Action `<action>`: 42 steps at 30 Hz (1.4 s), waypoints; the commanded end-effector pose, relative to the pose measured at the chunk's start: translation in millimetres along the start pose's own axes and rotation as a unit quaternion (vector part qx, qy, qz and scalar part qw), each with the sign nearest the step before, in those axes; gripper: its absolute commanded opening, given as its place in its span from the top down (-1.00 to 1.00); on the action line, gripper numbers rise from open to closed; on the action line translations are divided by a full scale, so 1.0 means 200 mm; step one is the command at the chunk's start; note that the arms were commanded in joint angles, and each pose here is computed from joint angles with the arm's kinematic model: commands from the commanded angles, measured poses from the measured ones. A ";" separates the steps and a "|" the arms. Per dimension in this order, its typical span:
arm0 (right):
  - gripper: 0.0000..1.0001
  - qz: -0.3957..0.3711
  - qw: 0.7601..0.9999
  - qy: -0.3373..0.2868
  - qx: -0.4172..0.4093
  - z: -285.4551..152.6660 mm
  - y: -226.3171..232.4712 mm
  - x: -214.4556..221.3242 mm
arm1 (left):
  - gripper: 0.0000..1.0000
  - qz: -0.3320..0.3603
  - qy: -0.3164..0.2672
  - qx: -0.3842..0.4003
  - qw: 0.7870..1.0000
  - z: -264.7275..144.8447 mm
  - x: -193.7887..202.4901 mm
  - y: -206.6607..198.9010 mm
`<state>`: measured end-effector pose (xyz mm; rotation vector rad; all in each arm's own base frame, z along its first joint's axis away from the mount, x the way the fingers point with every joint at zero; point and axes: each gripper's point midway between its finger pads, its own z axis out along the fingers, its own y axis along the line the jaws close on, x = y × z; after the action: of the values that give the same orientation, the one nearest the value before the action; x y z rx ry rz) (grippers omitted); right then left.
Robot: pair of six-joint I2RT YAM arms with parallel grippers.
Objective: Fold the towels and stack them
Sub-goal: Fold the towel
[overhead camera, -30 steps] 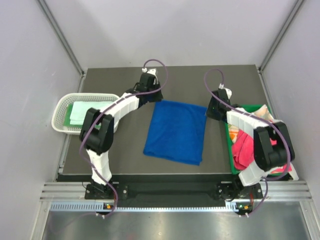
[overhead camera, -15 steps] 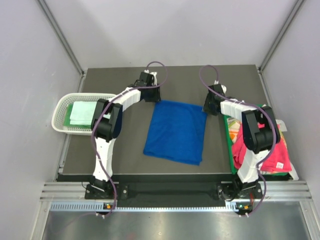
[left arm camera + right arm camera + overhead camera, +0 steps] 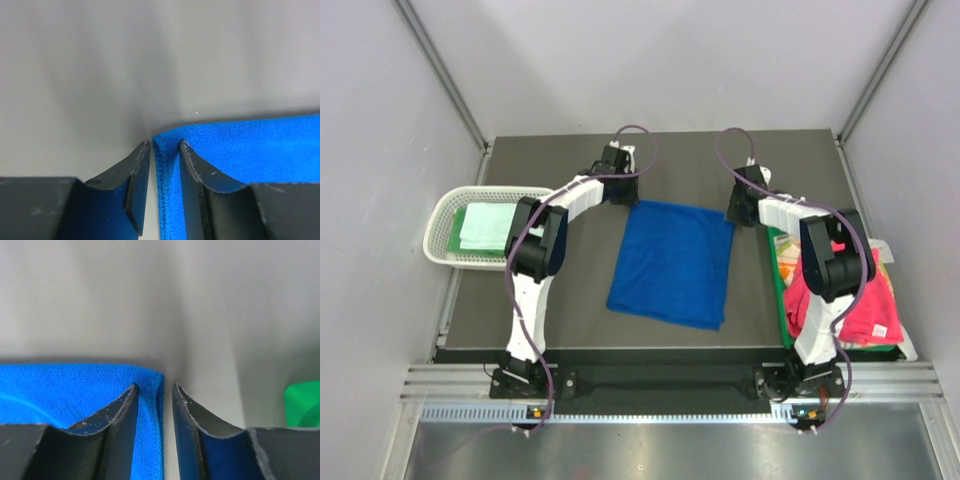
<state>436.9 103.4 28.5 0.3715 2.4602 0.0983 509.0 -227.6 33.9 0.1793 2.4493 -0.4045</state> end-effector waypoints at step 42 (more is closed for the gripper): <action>1.00 -0.064 0.991 -0.107 -0.045 0.11 0.12 -0.62 | 1.00 -0.085 -0.184 0.039 0.978 0.08 -0.54 0.20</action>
<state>517.8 101.3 54.8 0.1993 2.3786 0.0945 573.6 -213.9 39.1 -0.0341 2.2514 -0.5285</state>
